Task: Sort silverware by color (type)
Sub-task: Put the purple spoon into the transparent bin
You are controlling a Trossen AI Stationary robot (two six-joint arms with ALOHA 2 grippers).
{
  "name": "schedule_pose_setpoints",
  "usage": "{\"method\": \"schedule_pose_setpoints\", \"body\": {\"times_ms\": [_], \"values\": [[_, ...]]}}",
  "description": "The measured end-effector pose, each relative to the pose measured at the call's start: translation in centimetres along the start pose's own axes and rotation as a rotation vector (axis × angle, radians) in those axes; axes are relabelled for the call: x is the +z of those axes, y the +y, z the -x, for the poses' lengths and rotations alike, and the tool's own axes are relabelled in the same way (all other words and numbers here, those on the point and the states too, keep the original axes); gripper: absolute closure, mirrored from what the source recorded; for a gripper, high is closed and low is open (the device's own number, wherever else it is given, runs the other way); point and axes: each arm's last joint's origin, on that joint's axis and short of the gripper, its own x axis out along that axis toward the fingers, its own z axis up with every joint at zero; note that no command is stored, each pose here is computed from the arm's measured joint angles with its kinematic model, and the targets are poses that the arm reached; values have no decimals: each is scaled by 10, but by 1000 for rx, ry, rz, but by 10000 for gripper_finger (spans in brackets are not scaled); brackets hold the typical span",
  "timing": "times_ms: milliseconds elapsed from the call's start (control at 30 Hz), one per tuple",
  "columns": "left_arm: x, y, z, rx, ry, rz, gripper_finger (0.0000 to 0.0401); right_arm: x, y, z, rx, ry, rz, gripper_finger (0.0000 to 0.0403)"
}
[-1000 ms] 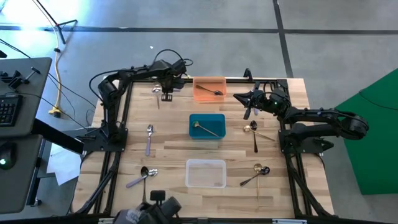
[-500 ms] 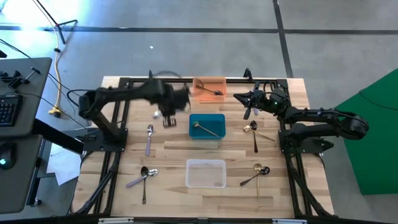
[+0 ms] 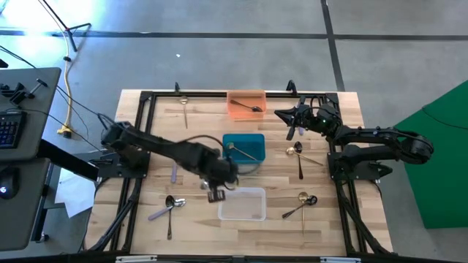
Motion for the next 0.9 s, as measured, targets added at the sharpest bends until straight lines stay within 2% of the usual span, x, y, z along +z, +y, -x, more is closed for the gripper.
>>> {"method": "schedule_pose_setpoints", "body": {"times_ms": [167, 333, 533, 900], "values": [[33, -24, -17, -86, -39, -4, 379, 0, 0, 0, 0, 1, -7, 403], [54, -34, -35, -103, -48, -62, 379, 1, 0, 0, -1, -6, 2, 403], [53, -29, -66, -43, 59, -63, 379, 1, 0, 0, -1, -7, 10, 403], [55, -27, -97, -18, 102, -152, 381, 0, 0, 0, -12, 6, 7, 403]]}}
